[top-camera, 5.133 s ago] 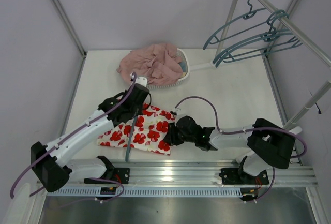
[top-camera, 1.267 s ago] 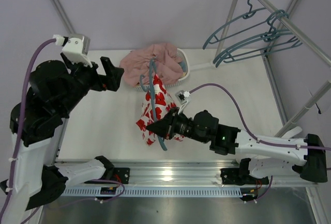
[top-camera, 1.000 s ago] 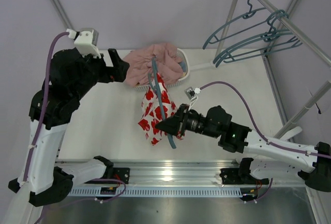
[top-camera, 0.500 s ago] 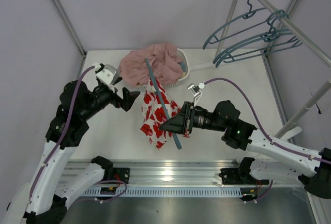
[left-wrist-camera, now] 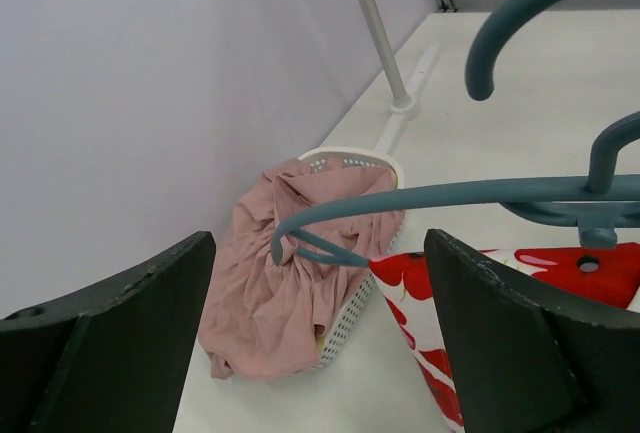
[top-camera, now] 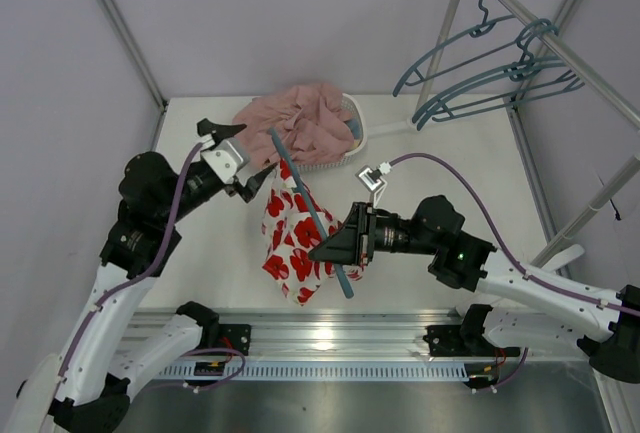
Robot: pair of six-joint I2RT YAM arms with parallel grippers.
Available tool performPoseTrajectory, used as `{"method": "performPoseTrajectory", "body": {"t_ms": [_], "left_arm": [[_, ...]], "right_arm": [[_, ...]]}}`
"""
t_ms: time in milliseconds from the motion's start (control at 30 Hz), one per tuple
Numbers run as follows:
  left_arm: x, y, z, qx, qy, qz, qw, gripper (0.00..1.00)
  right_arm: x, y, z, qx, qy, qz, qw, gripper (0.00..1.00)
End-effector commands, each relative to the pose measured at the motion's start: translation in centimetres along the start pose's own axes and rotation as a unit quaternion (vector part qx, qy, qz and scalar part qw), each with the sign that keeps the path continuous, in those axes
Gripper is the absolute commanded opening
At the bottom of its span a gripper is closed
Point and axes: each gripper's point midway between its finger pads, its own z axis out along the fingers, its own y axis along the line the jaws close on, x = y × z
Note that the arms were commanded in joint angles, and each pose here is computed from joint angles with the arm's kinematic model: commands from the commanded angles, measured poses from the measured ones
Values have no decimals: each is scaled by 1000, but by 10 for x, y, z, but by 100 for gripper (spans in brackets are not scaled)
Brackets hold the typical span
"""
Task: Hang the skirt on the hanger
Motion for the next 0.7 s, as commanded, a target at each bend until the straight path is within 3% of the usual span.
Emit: {"method": "performPoseTrajectory", "body": {"t_ms": [0,200,567,667], "left_arm": [[-22,-7,2,38,-46,85,995,91],[-26,-13,14,70,-63,109,990,89],[-16,-29,39,92,-62,138,984,75],[-16,-28,42,86,-68,145,983,63]], "right_arm": [[-10,44,-6,-74,-14,-27,997,0],[-5,50,-9,-87,-1,-25,996,0],[-3,59,-12,-102,7,-17,995,0],[-2,57,-11,-99,10,-14,995,0]]}}
